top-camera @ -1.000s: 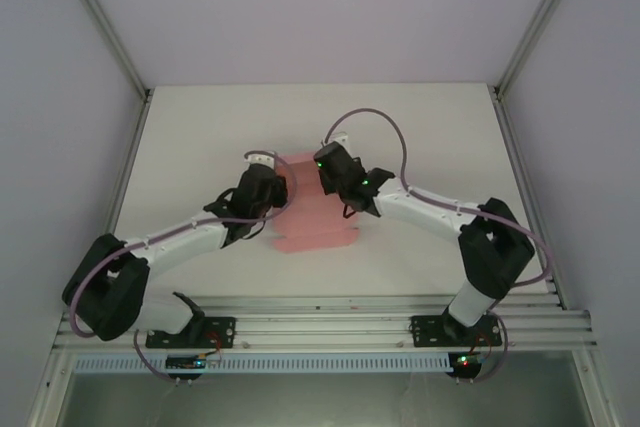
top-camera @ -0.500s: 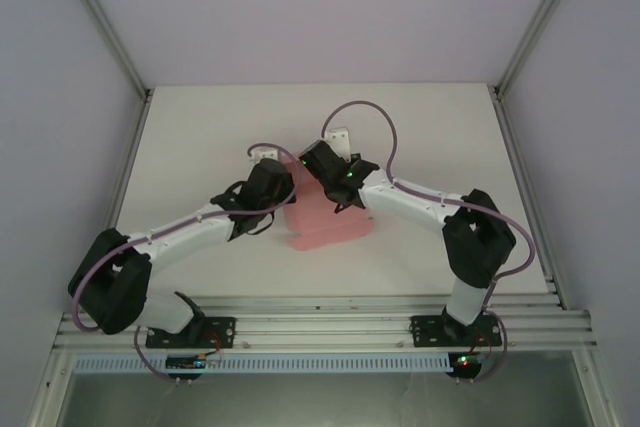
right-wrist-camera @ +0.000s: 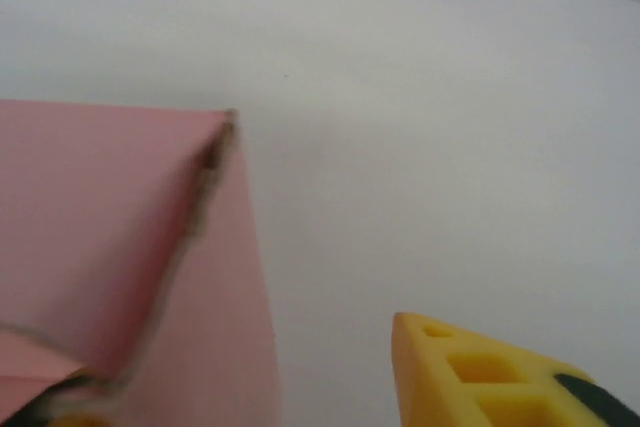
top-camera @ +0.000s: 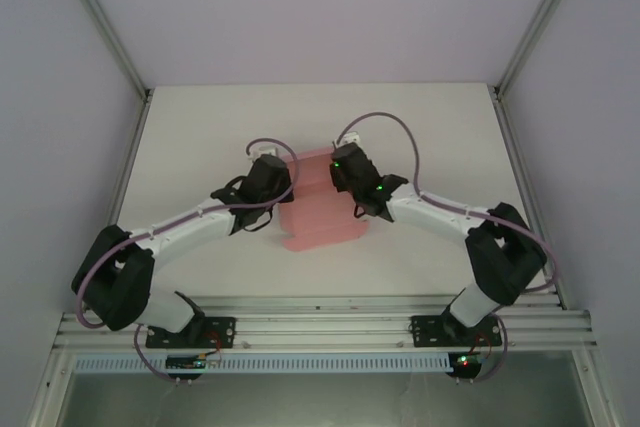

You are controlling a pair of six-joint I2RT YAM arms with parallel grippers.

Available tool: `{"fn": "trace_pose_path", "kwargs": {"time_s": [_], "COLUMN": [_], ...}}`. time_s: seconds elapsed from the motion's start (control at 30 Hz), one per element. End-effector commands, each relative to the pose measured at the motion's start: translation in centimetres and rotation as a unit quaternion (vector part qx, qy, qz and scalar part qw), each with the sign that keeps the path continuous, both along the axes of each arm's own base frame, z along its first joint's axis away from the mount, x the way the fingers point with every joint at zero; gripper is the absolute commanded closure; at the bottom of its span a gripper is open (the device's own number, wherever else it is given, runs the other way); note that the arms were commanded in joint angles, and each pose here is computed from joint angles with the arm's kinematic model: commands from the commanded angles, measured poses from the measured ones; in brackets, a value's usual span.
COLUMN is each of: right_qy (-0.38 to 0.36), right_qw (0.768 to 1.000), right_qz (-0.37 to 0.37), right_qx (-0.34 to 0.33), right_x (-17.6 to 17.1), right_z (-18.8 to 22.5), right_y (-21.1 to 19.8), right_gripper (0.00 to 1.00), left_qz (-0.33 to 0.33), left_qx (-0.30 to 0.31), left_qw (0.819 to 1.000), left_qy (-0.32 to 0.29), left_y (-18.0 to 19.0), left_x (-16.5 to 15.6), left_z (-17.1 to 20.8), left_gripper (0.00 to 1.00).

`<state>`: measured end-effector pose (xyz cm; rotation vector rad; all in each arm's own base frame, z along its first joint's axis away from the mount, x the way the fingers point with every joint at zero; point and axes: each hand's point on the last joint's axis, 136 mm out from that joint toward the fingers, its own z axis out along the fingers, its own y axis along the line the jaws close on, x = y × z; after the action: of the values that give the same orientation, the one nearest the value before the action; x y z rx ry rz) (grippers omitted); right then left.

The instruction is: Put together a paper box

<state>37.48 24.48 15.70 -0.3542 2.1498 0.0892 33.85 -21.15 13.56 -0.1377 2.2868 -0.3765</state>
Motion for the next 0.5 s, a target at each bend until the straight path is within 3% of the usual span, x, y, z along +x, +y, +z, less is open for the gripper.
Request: {"fn": "trace_pose_path", "kwargs": {"time_s": [0.0,0.07,0.2,0.3,0.47], "right_qy": [0.008,0.022,0.017,0.004,-0.005], "right_qw": [0.994,0.983,0.967,0.96,0.971], "right_qz": [0.101,0.162,0.21,0.215,0.126], "right_qx": [0.03,0.077,0.144,0.178,0.203], "right_x": [-1.3,-3.0,-4.7,-5.5,-5.1], "right_z": [0.1,0.6,2.8,4.6,5.6], "right_y": [1.7,3.7,5.0,4.4,-0.1], "right_gripper": [0.37,0.22,0.02,0.01,0.01], "left_qz": [0.046,0.037,0.02,-0.015,-0.168], "left_qx": [0.001,0.005,0.01,0.008,0.071], "left_qw": [0.999,0.999,1.0,1.0,0.983], "left_qy": [-0.023,-0.019,-0.014,-0.01,0.019], "left_y": [1.9,1.6,1.5,1.3,-0.5], "left_x": [1.7,1.8,1.9,2.3,2.1], "left_z": [1.0,0.8,0.6,0.8,0.2], "left_gripper": [1.0,1.0,1.0,1.0,1.0]}}
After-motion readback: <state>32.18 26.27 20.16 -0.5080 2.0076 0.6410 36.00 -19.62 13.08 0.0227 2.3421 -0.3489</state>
